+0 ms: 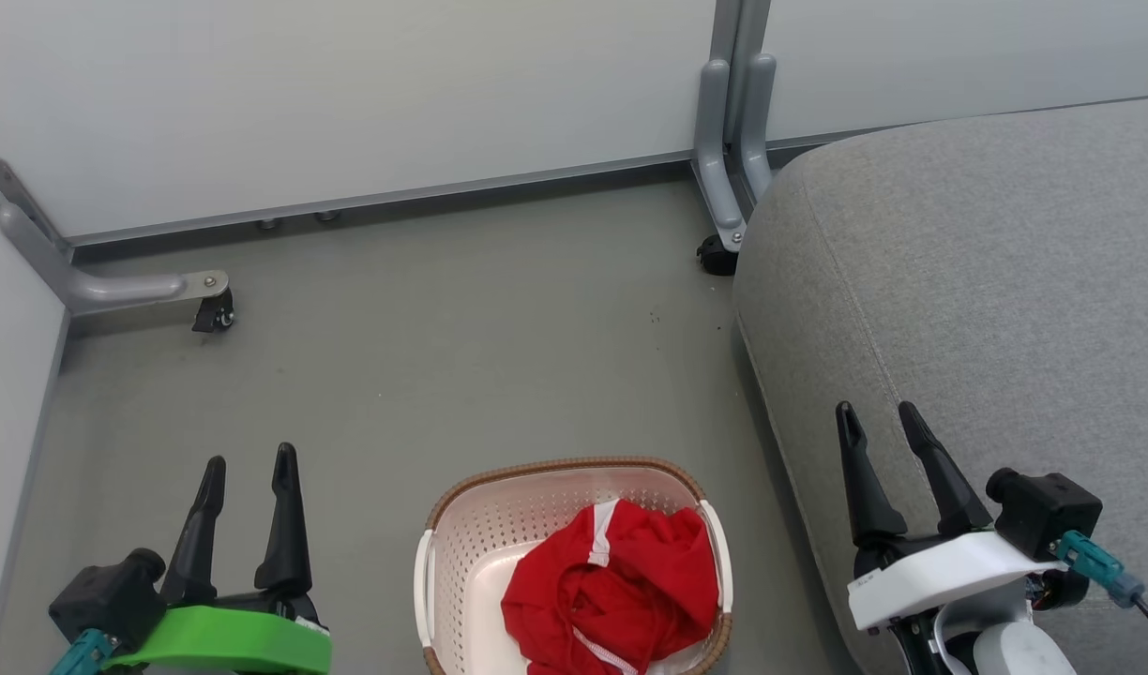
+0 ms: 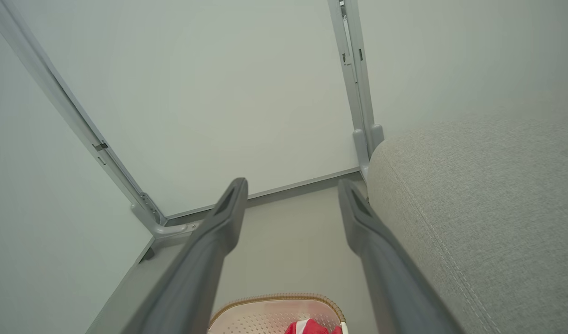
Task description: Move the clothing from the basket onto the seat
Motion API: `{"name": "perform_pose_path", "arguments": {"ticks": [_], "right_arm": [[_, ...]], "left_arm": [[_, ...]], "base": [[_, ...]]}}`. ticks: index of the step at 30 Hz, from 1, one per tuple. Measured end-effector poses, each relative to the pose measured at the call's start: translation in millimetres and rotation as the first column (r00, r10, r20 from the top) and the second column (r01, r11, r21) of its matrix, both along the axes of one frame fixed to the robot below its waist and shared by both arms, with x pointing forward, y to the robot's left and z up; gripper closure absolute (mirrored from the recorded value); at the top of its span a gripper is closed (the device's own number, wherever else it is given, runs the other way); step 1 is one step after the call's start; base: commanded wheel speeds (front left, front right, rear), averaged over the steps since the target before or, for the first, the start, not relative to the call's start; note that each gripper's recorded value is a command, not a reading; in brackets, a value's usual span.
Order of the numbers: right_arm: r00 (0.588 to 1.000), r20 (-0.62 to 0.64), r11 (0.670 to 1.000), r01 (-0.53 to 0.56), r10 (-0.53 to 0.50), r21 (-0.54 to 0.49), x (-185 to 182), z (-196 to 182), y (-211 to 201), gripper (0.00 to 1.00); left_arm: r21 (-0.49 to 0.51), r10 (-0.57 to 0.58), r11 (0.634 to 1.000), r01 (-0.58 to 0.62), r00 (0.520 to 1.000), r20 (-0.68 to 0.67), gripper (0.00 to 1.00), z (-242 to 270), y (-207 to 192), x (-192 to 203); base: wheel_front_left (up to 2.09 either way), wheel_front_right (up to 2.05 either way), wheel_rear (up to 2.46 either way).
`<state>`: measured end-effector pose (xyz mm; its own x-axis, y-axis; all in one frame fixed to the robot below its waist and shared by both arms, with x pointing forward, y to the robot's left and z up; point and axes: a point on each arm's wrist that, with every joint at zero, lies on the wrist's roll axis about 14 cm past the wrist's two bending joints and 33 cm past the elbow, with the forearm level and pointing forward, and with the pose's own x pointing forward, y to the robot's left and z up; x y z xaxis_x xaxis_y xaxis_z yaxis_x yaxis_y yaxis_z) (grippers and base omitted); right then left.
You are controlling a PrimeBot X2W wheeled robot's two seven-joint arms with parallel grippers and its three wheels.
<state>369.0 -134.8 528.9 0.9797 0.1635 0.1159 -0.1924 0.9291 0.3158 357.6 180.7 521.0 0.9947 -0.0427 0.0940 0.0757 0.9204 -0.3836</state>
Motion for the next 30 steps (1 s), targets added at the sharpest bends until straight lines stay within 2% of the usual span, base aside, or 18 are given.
{"name": "perform_pose_path", "arguments": {"ticks": [15,30], "right_arm": [[0.999,0.046,0.992,-0.008,0.014,-0.124,-4.1,3.1,5.3,0.00],[0.995,0.090,0.971,-0.020,0.043,-0.240,-5.8,6.8,13.1,0.00]], "left_arm": [[0.131,-0.034,0.991,0.030,0.999,0.030,0.00,3.3,-10.0,-3.0],[0.252,-0.063,0.967,0.046,0.996,0.060,0.00,7.0,-16.3,-7.0]], "base": [[0.00,0.00,0.00],[0.00,0.00,0.00]]}}
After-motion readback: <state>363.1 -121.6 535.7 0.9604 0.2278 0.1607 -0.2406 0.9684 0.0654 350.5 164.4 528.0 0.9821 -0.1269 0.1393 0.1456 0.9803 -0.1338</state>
